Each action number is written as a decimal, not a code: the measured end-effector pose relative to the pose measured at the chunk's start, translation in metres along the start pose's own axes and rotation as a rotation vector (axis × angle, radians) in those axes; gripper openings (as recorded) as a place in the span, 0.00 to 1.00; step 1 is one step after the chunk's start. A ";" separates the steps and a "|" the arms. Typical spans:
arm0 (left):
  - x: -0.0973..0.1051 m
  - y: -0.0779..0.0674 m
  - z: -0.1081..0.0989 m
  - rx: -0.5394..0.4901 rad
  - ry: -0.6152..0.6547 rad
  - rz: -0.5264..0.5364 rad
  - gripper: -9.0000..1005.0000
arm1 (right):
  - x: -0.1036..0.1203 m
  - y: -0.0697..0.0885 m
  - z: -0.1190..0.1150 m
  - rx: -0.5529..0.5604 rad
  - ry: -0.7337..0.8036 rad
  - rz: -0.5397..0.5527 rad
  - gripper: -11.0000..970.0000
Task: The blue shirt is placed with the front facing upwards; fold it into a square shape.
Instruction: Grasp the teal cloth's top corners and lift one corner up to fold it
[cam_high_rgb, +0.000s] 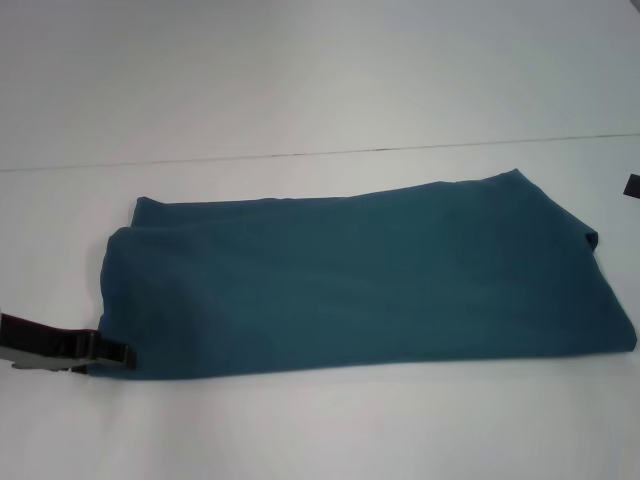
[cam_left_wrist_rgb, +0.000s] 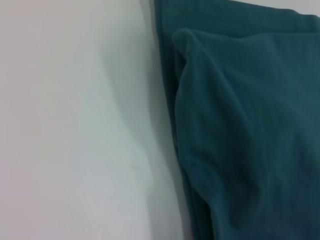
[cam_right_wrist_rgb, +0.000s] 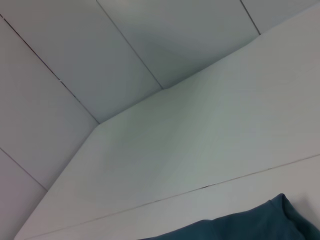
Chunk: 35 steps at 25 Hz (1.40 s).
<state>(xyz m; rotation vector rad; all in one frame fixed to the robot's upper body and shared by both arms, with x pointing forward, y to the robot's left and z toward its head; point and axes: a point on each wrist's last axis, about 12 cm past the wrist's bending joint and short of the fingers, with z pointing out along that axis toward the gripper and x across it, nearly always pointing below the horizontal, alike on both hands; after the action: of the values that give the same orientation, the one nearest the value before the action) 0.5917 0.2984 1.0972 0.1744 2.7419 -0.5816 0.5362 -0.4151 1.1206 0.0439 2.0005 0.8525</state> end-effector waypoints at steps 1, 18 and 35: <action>0.000 0.000 -0.001 -0.001 -0.001 0.002 0.68 | 0.000 0.000 0.000 0.000 0.000 0.000 0.93; -0.003 -0.003 -0.022 -0.002 0.052 0.018 0.68 | 0.000 0.000 0.000 0.001 0.000 0.000 0.93; 0.001 -0.017 -0.007 0.004 0.128 0.059 0.68 | 0.000 -0.001 -0.001 0.002 0.000 0.002 0.93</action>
<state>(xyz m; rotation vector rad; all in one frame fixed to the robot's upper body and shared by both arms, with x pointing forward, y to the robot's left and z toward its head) 0.5855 0.2860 1.1093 0.3024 2.8474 -0.5787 0.5356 -0.4160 1.1204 0.0471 2.0019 0.8520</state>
